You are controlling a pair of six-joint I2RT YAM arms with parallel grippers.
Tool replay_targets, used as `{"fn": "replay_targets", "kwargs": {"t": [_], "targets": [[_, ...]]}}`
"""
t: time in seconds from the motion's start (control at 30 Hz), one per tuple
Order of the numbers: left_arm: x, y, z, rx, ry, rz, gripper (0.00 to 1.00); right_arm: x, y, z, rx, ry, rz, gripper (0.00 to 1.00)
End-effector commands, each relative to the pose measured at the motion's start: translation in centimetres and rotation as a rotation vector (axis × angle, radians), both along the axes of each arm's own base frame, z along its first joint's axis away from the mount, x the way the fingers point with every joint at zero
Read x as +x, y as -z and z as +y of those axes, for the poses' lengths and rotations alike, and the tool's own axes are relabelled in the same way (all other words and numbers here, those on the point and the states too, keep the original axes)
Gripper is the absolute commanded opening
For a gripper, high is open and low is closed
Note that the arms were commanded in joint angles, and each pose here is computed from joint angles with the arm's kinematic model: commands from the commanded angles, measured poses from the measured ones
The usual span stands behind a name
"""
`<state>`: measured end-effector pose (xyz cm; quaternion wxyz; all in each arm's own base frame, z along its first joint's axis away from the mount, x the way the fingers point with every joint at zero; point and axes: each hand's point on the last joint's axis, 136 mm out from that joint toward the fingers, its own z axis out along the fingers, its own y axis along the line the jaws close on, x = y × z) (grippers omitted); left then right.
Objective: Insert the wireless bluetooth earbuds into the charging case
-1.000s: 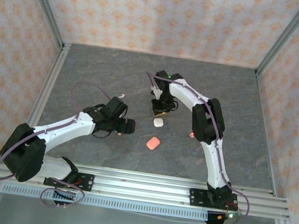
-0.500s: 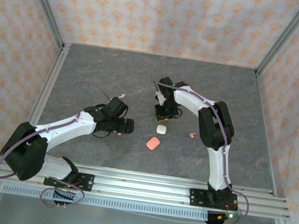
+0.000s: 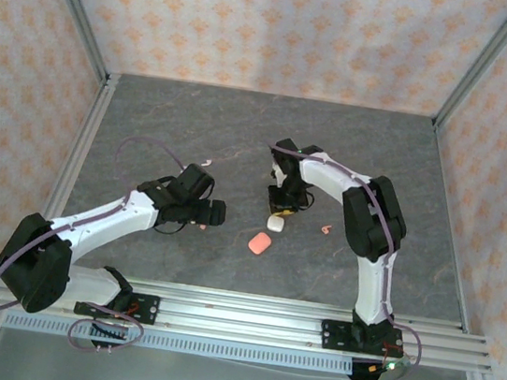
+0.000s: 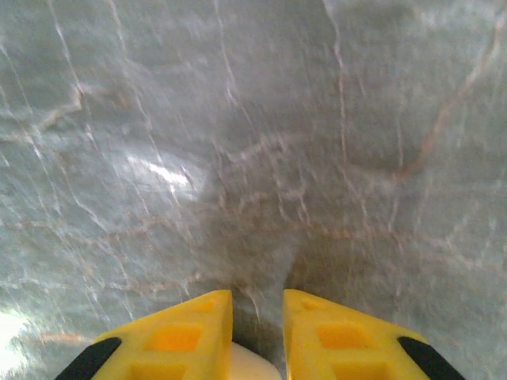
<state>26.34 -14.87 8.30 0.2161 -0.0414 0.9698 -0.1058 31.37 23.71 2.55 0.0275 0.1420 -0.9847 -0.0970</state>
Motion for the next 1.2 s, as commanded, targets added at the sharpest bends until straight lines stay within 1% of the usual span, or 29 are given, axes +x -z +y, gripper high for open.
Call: {"fn": "replay_targets", "kwargs": {"t": [0.0,0.1,0.23,0.3,0.37,0.47,0.53,0.63,0.77,0.97,1.17], "targets": [[-0.3,-0.1,0.8,0.038,-0.019,-0.003,0.91,-1.3,-2.3,-0.7,-0.023,0.025,0.010,0.26],[-0.3,-0.2,0.8,0.038,-0.019,-0.004,0.92,-1.7,-2.8,-0.8,-0.018,0.029,0.022,0.28],[-0.4,-0.2,0.9,0.042,-0.022,-0.003,0.91,-2.2,-3.9,-1.2,-0.012,-0.004,0.002,0.35],[-0.4,-0.2,0.9,0.040,-0.020,-0.005,0.91,-2.8,-4.8,-0.8,0.031,-0.071,-0.004,0.44],[-0.5,-0.2,0.9,0.041,-0.019,-0.006,0.91,-3.7,-5.7,-0.5,0.053,-0.175,-0.028,0.54],[-0.4,-0.2,0.9,0.036,-0.020,-0.006,0.91,-4.5,-6.4,-0.7,0.017,-0.339,-0.099,0.61],[-0.4,-0.1,0.7,0.032,-0.018,-0.004,0.92,-4.8,-6.5,-1.0,-0.011,-0.434,-0.136,0.63],[-0.3,-0.1,0.5,0.027,-0.016,-0.002,0.92,-5.2,-6.5,-1.2,-0.006,-0.589,-0.169,0.66],[-0.4,-0.3,0.6,0.026,-0.013,-0.003,0.92,-4.7,-6.4,-1.1,-0.011,-0.703,-0.215,0.69],[-0.7,-0.4,1.1,0.042,-0.013,-0.012,0.92,-4.2,-5.5,-0.5,-0.012,-0.846,-0.233,0.74],[-0.8,-0.7,1.3,0.052,-0.012,-0.018,0.92,-4.3,-4.2,-0.2,-0.024,-0.924,-0.182,0.75]]}}
